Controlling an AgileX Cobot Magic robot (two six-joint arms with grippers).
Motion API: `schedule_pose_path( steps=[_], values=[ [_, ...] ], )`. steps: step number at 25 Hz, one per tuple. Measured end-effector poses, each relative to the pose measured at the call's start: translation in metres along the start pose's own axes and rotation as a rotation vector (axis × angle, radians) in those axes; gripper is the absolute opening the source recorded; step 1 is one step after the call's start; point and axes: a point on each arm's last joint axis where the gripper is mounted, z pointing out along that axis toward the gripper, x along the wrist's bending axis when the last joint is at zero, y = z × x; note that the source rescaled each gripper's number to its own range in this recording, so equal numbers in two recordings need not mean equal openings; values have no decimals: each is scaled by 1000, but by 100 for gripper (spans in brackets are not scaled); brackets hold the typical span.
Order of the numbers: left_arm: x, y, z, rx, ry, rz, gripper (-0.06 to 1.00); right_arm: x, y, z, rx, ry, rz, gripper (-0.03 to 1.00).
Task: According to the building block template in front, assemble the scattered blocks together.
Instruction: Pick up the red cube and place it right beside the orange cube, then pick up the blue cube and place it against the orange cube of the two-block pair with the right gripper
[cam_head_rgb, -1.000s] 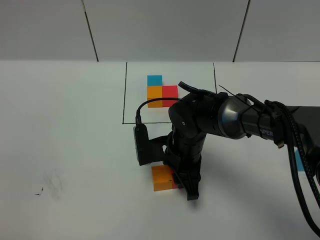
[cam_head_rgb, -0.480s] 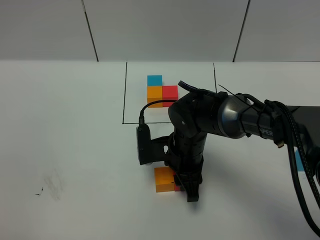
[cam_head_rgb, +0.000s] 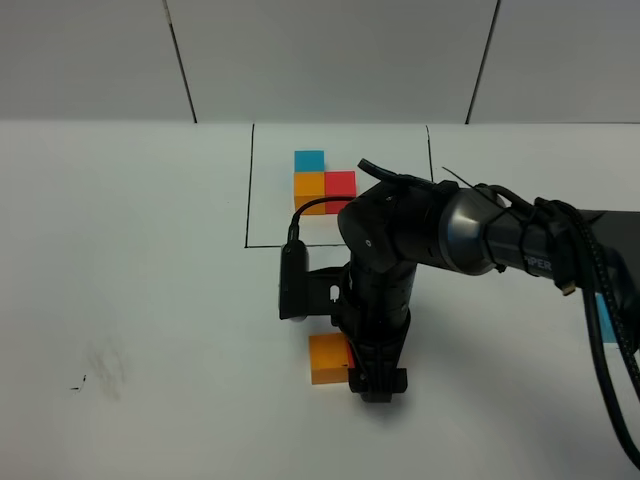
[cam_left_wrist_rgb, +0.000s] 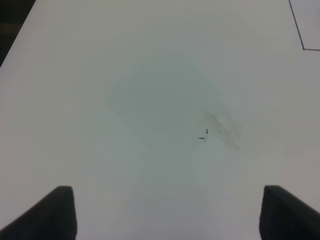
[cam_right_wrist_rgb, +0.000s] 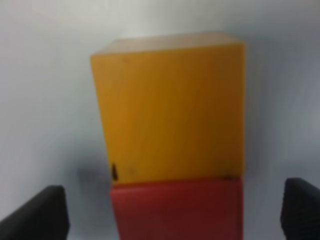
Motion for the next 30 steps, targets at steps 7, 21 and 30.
schedule_pose_path(
  steps=[7, 21, 30],
  values=[
    [0, 0, 0, 0, 0, 0, 62, -8, -34, -71, -48, -89, 469, 87],
    [0, 0, 0, 0, 0, 0, 62, -24, -188, -121, -196, -332, 1370, 84],
    [0, 0, 0, 0, 0, -1, 62, -46, -243, -80, -55, -295, 1518, 82]
  ],
)
